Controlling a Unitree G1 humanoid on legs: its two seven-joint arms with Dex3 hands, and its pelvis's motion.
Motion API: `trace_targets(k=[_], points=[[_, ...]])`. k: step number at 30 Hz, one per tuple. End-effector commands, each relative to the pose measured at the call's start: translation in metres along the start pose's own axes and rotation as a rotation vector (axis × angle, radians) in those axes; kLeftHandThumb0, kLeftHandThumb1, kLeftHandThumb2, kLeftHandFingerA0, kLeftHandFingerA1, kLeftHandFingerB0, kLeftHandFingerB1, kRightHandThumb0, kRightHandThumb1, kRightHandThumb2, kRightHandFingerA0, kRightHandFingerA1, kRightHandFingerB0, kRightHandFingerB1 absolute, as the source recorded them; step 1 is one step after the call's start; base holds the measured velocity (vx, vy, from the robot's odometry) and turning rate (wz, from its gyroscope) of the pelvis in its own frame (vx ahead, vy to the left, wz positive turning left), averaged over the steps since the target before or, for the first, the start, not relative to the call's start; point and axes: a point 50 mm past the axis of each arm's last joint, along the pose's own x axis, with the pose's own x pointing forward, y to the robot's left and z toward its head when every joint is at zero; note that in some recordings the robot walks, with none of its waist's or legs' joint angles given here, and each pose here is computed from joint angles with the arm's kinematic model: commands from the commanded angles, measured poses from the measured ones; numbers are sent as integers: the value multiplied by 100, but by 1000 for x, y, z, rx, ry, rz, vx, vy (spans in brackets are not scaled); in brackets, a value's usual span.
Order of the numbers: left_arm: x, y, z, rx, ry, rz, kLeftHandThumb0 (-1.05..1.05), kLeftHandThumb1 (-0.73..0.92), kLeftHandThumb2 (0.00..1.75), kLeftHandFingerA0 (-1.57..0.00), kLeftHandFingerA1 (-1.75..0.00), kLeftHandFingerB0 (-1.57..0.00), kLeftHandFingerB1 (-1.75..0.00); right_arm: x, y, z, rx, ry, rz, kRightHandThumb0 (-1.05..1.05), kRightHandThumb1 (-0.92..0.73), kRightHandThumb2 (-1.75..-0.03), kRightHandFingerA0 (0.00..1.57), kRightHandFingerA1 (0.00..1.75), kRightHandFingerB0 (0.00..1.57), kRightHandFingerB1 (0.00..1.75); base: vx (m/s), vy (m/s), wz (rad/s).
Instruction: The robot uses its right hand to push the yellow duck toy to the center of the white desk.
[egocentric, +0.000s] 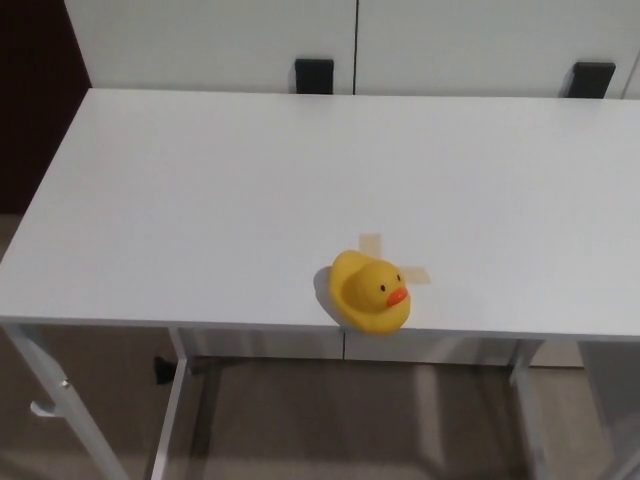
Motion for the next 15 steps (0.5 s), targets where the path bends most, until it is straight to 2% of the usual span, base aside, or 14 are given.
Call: trace_targets(k=[1, 2, 3, 4, 9, 10, 12, 13, 14, 15], points=[[-1, 8, -2, 10, -51, 23, 6, -54, 158, -155, -94, -152, -86, -2, 8, 1, 33, -33, 179, -13, -8, -129, 112, 57, 94, 54, 0, 0, 0], [-2, 7, -2, 12, -49, 20, 14, -54, 148, -149, -87, -157, -78, -1, 7, 2, 52, -21, 189, -16, -21, -123, 132, 60, 101, 56, 0, 0, 0], [-2, 7, -2, 12, -49, 20, 14, -54, 148, -149, -87, -157, -78, -1, 7, 2, 52, -21, 189, -16, -21, -123, 132, 60, 101, 56, 0, 0, 0], [-1, 6, -2, 7, -46, 19, 10, -58, 153, -145, -84, -156, -82, 1, 6, 1, 78, 2, 203, -23, -33, -109, 148, 65, 100, 59, 0, 0, 0], [-1, 5, -2, -2, -41, 22, 8, -52, 149, -151, -85, -155, -84, 2, 4, 2, 104, 13, 214, -24, -33, -103, 148, 66, 101, 60, 0, 0, 0], [-1, 5, -2, 1, -41, 24, 10, -53, 150, -152, -82, -151, -80, 2, 4, 2, 115, 18, 214, -24, -32, -110, 141, 66, 97, 63, 0, 0, 0], [-1, 5, -2, 6, -42, 26, 10, -53, 150, -152, -82, -151, -80, 3, 3, 2, 128, 24, 215, -24, -32, -110, 141, 66, 97, 63, 0, 0, 0], [-1, 6, -2, -3, -39, 26, 9, -55, 149, -147, -89, -147, -82, 3, 3, 3, 133, 28, 214, -21, -29, -116, 141, 66, 97, 62, 0, 0, 0], [-1, 6, -1, -17, -35, 26, 4, -55, 142, -146, -95, -145, -87, 4, 3, 4, 134, 29, 216, -24, -34, -109, 141, 66, 95, 63, 0, 0, 0], [0, 6, -1, -27, -32, 26, 4, -55, 142, -146, -95, -145, -87, 5, 3, 4, 135, 30, 217, -24, -34, -109, 141, 66, 95, 63, 0, 0, 0]])
